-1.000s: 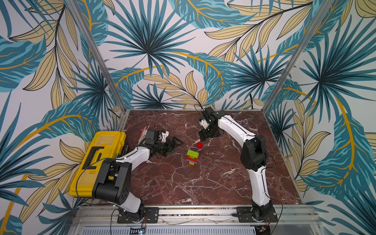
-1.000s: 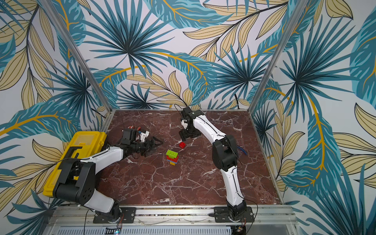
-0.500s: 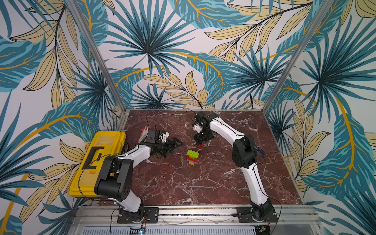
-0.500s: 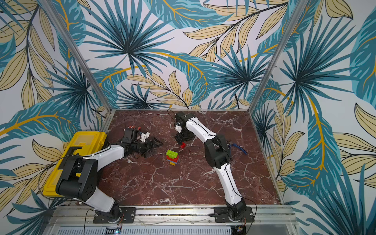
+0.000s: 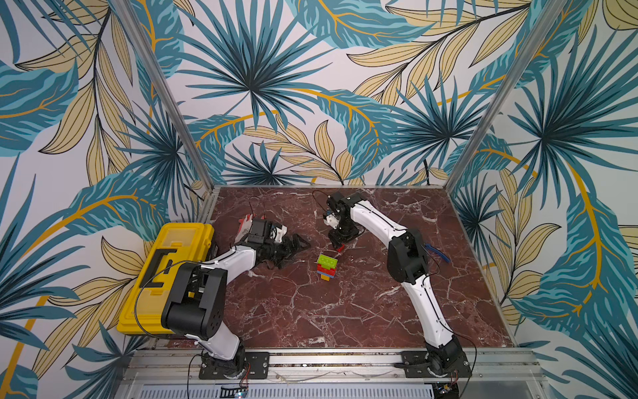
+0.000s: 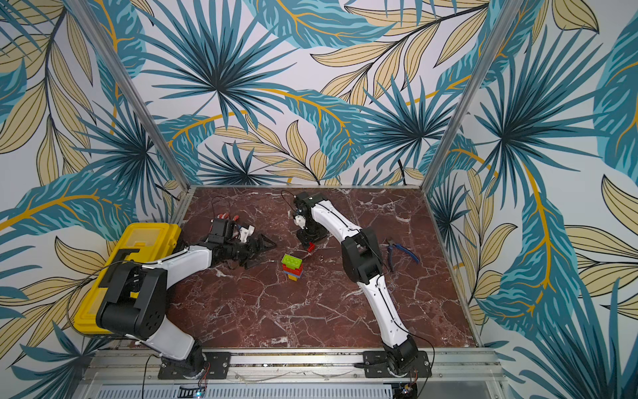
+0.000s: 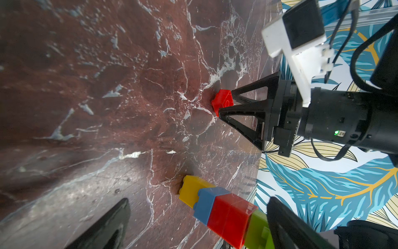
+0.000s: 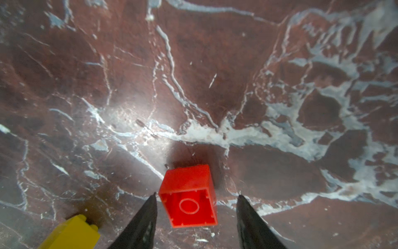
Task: Assemble a carrot with lego
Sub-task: Pick up the lego brick from the center of the board.
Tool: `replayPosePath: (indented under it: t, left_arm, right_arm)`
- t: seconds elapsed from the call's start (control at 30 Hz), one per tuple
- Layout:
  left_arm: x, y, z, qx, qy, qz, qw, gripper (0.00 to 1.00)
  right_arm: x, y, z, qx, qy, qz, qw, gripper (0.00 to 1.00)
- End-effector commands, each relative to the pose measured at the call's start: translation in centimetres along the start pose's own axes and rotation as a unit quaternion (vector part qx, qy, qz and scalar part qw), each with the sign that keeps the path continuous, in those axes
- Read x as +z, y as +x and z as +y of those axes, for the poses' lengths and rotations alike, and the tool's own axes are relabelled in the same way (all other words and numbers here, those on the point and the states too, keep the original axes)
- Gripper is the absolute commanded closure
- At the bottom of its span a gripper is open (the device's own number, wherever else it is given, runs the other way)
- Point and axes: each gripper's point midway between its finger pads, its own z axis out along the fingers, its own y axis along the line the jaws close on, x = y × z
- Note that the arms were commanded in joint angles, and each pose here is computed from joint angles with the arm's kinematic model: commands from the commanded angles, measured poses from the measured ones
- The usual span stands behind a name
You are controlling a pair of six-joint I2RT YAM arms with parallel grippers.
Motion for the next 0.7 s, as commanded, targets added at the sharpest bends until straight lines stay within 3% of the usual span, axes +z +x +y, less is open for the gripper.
replayPosePath:
  t: [0.0,0.23,0.57,0.67]
  left_arm:
    - [0.1,-0.3,0.0,0.008,0.001,0.001,1.000,0.01]
    - [0.3,-0.2,0.3,0.005,-0.001,0.005,1.000,0.01]
    - [1.8,1.0,1.1,-0.003,-0.011,0.029,1.000,0.01]
    - [2.8,1.1,0.6,0.004,0.001,0.044,0.999,0.01]
  right_arm:
    - [0.5,0.8,0.6,-0.007,-0.007,0.021,1.000,0.42]
    - [0.7,0.5,0.7,-0.006,-0.011,0.018,1.000,0.48]
    - [1.0,0.5,1.1,-0.003,-0.024,0.025,0.999,0.67]
    - [0.7,0.7,1.2,-0.001,-0.025,0.026,0.999,0.69]
